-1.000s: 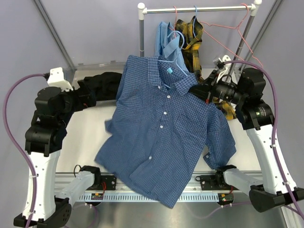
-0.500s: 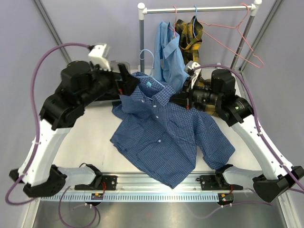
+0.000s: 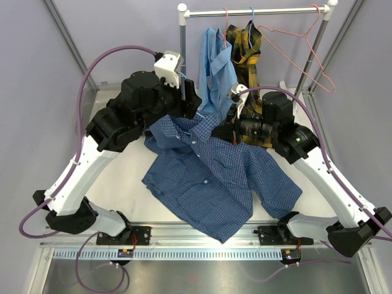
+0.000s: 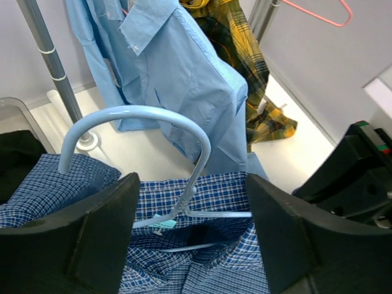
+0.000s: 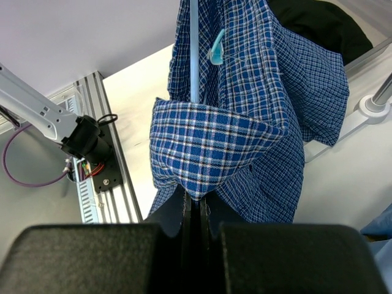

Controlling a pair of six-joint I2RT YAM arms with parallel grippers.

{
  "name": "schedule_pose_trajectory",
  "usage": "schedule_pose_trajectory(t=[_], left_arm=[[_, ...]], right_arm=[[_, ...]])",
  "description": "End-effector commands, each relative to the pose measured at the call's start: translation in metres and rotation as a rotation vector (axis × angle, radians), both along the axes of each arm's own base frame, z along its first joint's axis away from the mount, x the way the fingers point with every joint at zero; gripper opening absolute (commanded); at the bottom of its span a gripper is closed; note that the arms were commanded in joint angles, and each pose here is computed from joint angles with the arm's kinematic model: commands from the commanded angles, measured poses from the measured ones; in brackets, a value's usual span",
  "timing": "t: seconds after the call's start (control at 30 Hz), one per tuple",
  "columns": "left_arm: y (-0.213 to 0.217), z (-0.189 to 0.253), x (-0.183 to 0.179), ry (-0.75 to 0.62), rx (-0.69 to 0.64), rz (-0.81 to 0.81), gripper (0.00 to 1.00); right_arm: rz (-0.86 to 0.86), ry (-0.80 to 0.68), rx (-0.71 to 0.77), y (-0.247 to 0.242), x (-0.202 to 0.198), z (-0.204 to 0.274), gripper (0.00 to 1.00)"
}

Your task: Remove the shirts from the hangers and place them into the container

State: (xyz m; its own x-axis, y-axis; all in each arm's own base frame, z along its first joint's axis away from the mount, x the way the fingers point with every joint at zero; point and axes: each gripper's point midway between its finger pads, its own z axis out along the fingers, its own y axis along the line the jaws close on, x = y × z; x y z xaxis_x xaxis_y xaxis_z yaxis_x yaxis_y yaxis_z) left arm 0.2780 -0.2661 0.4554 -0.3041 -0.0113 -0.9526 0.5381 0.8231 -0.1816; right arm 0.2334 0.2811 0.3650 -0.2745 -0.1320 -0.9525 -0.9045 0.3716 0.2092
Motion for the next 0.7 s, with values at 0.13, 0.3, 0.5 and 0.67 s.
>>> schedule_pose_trajectory(t=[0.13,0.3,0.5,0.67], left_arm=[[0.0,0.014,0.009,-0.068,0.007,0.022,0.42],[0.004,0.009,0.014,-0.082,0.041,0.047,0.06],[0.015,-0.003,0.025,-0.097,0.077,0.134,0.0],[0.032,-0.018,0.039,-0.092,0.095,0.269,0.0]], right_arm=[[0.0,-0.077,0.014,0.002,0.003,0.014,0.0],[-0.016,-0.069,-0.003,0.003,0.009,0.01,0.0],[-0.078,-0.035,-0.042,-0.004,0.016,0.003,0.24],[-0.169,-0.011,-0.059,-0.015,0.02,0.01,0.61]])
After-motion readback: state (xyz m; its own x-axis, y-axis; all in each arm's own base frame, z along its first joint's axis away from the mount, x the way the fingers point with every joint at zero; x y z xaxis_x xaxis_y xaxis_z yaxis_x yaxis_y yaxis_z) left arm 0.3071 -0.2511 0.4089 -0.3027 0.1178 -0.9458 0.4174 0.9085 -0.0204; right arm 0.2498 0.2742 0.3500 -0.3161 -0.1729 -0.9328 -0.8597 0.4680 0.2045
